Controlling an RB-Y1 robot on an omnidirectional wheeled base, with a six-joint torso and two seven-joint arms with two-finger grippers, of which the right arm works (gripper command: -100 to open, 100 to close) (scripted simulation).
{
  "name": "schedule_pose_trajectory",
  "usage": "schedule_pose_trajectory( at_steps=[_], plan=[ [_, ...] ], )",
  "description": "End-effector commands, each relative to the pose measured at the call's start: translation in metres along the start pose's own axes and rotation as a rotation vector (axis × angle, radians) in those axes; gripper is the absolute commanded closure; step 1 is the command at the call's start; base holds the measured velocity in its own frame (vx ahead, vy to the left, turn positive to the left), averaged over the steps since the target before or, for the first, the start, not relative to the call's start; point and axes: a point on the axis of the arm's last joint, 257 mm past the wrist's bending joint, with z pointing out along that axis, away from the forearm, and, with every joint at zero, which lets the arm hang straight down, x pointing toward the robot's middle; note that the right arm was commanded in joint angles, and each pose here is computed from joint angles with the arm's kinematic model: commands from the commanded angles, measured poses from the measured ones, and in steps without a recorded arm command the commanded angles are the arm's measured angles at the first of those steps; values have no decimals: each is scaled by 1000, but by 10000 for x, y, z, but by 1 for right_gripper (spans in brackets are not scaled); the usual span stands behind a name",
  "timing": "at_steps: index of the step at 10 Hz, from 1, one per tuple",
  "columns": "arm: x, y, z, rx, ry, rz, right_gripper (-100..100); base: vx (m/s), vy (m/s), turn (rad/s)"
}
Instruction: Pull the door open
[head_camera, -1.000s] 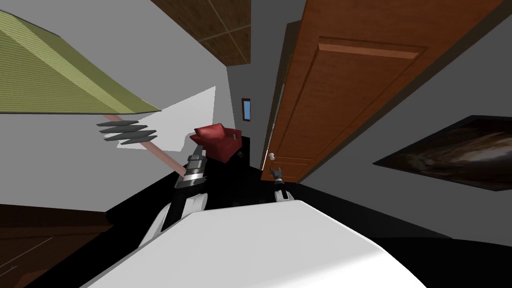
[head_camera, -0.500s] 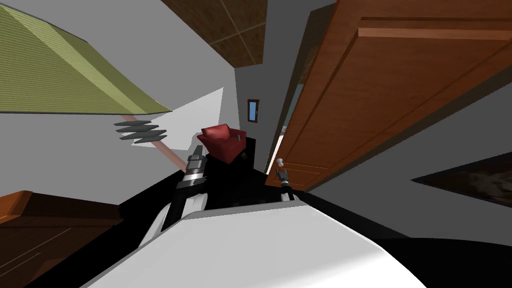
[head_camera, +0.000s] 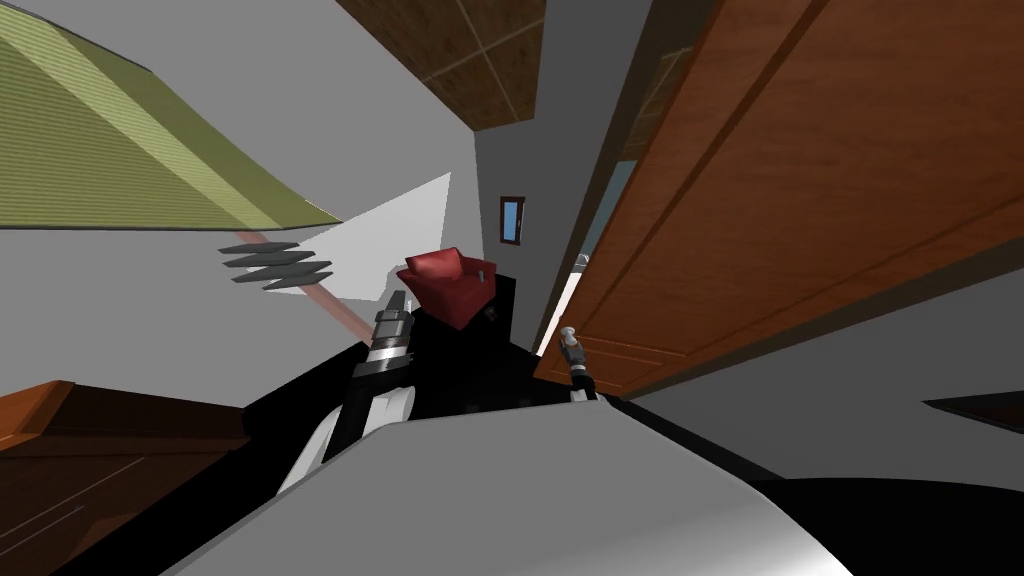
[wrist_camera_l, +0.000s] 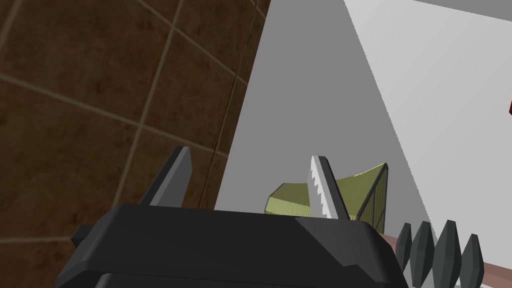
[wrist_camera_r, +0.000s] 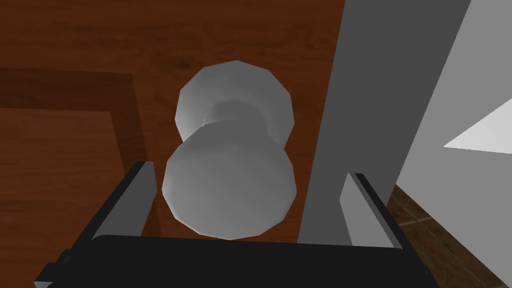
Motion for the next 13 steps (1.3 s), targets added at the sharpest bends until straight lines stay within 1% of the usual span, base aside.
schedule_pose_trajectory(
  at_steps=[1, 6, 7, 10, 13],
  plan=[
    [7, 12, -3, -1, 2, -2, 100, -12, -8, -39],
    [7, 12, -3, -1, 2, -2, 100, -14, -1, 1],
    [10, -17, -5, 4, 4, 32, 100, -10, -7, 12],
    [5, -15, 0, 5, 2, 88, 100, -15, -9, 16],
    [-4, -11, 9, 6, -2, 181, 100, -23, -8, 25]
  ],
)
